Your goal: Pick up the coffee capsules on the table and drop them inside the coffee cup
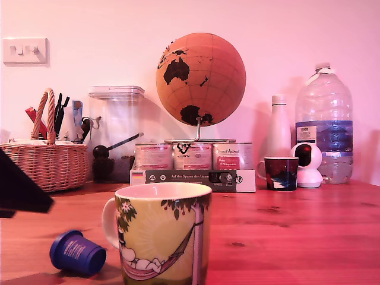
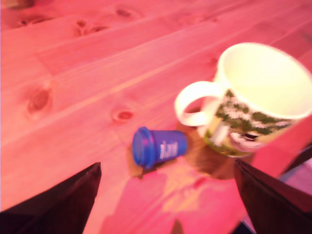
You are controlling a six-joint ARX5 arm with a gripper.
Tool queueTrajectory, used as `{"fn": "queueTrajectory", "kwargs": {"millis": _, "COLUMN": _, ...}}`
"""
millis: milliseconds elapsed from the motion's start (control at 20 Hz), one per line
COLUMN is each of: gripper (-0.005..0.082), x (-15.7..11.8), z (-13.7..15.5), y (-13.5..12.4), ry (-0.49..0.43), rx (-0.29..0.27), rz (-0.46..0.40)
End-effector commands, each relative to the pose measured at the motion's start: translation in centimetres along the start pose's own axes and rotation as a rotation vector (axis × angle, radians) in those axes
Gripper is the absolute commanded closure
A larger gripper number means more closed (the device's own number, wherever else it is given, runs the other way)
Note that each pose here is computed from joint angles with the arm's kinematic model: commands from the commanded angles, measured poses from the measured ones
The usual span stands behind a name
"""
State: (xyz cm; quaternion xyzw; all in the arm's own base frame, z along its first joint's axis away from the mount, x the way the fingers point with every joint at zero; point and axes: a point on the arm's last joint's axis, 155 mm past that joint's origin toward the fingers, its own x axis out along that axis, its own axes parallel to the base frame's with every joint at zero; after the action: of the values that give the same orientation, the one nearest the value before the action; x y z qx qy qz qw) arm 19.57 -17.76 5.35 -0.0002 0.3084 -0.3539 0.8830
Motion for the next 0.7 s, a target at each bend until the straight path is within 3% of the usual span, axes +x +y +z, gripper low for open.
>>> {"fn": "queueTrajectory", "kwargs": {"millis": 0, "gripper": -0.0018, "x": 0.5, "z": -0.6, "y": 0.3, "ry": 0.012, "rx": 0.028, "rz": 0.022}}
{"fn": "queueTrajectory", "kwargs": {"millis": 400, "gripper": -0.0018, "x": 2.6, "z": -1.4, "y": 0.5, "ry": 0.045, "rx": 0.064, "rz": 0.054}}
{"fn": "queueTrajectory", "kwargs": {"millis": 650, "gripper": -0.0018, "x": 3.7, "z": -1.5, "y": 0.8, "ry": 0.041, "rx": 0.042, "rz": 0.08}}
